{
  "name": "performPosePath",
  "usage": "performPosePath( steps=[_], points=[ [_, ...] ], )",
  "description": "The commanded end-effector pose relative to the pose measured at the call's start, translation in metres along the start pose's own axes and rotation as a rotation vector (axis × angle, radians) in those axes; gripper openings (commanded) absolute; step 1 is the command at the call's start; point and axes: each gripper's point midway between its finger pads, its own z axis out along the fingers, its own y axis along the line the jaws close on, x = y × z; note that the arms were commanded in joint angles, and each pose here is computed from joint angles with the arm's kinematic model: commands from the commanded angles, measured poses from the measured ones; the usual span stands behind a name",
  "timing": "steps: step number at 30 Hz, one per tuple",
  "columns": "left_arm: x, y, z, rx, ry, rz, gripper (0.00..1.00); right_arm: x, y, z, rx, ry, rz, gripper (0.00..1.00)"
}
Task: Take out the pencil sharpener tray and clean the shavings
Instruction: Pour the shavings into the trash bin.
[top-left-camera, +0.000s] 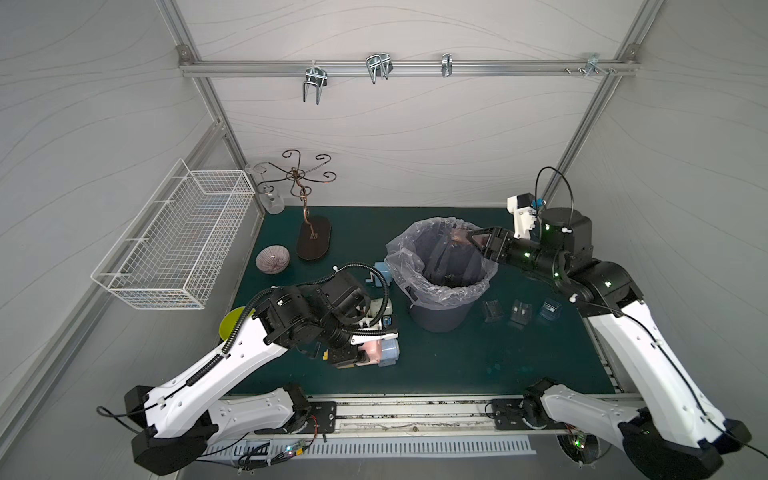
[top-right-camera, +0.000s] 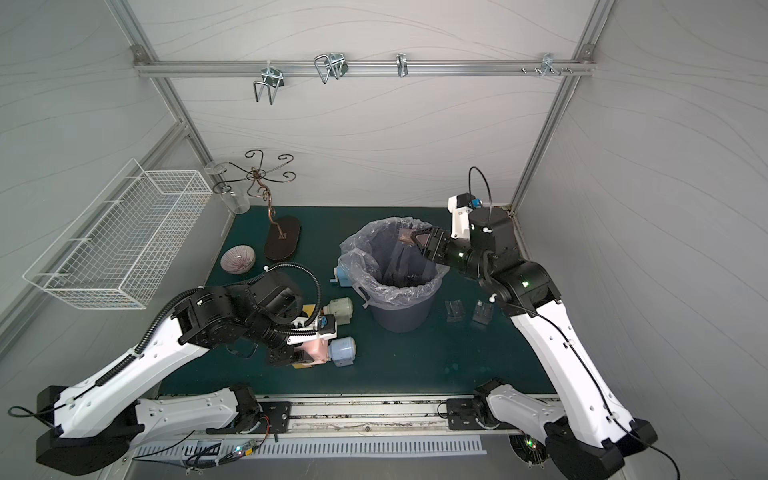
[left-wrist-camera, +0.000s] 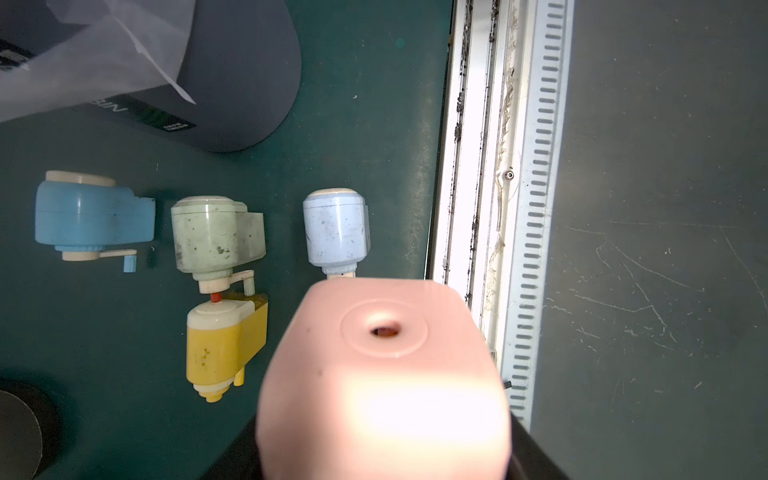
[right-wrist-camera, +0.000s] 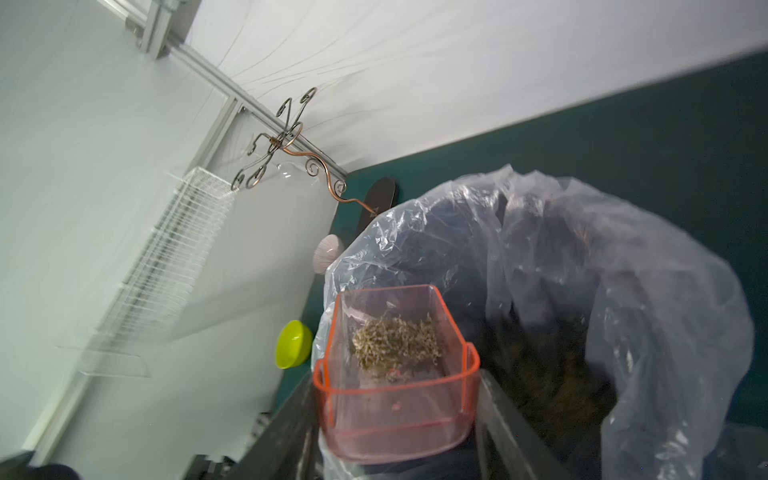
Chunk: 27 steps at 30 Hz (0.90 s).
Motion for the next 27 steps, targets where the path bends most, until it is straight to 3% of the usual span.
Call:
performPosePath(
  steps=[1,5,9,19,22,25,27],
  points=[
    [-0.006,0.002,-0.004,-0.025,-0.039,0.008,0.00,0.020,0.010,0.000,-0.108,0.202,0.338,0.00],
    [-0.004,0.003,-0.001,-0.032,-0.034,0.011,0.00,0.028,0.003,0.010,-0.098,0.324,0.544,0.00],
    [-0.004,0.005,0.002,-0.038,-0.038,0.010,0.00,0.030,0.006,0.012,-0.127,0.370,0.674,0.00],
    [-0.004,0.006,0.003,-0.063,-0.069,0.027,0.00,0.027,0.028,-0.002,-0.246,0.413,0.902,0.00],
    [-0.004,0.006,0.002,-0.073,-0.081,0.036,0.00,0.022,0.032,-0.006,-0.259,0.404,0.911,0.00],
    [-0.006,0.008,0.000,-0.084,-0.093,0.047,0.00,0.030,0.036,-0.002,-0.286,0.470,0.958,0.00],
    [-0.005,0.007,-0.001,-0.080,-0.088,0.042,0.00,0.025,0.040,-0.007,-0.292,0.426,0.955,0.00]
  ],
)
